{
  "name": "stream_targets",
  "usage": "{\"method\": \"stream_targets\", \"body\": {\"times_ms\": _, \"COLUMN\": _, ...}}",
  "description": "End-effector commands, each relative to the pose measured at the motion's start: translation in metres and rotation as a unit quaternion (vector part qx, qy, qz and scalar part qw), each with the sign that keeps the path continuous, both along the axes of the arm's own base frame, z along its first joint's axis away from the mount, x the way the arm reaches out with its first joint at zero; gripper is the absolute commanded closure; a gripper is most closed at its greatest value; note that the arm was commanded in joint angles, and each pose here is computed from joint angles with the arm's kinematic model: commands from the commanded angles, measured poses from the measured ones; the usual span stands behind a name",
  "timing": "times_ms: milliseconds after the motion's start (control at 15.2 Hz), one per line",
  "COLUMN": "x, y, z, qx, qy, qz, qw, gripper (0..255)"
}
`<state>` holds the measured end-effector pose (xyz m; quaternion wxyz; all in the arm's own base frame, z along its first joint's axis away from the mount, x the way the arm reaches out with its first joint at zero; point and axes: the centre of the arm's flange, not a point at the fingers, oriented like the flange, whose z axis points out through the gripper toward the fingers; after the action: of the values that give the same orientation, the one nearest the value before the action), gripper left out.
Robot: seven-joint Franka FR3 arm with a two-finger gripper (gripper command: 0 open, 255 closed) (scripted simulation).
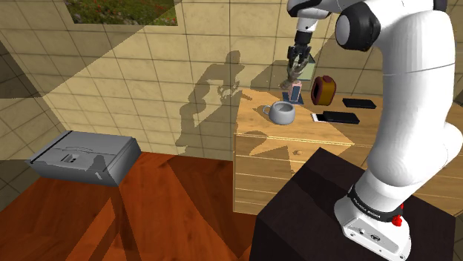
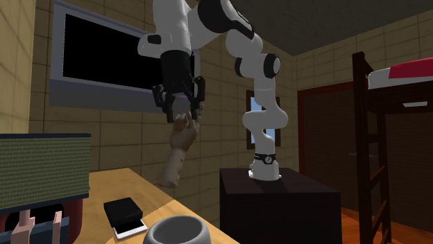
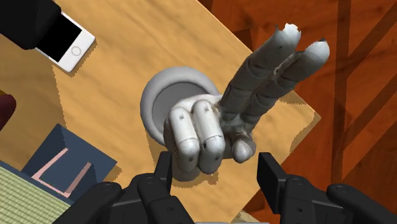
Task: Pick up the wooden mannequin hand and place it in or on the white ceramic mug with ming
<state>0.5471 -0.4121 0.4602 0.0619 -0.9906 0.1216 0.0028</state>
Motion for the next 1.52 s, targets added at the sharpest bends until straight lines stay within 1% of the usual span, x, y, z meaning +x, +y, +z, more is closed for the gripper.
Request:
{"method": "stream_targets", "body": {"times_ms": 0, "x": 0.025, "y": 0.0, "z": 0.004, "qx": 0.001, "qy": 0.0, "qz": 0.0, "qw": 1.0, "gripper": 255}}
{"method": "stream_targets", "body": {"times_ms": 264, "x": 0.073, "y": -0.002, "z": 0.018, "qx": 0.001, "qy": 0.0, "qz": 0.0, "qw": 1.0, "gripper": 255}}
{"method": "stream_targets", "body": {"times_ms": 1452, "x": 0.073, "y": -0.002, "z": -0.077, "qx": 0.001, "qy": 0.0, "qz": 0.0, "qw": 1.0, "gripper": 255}}
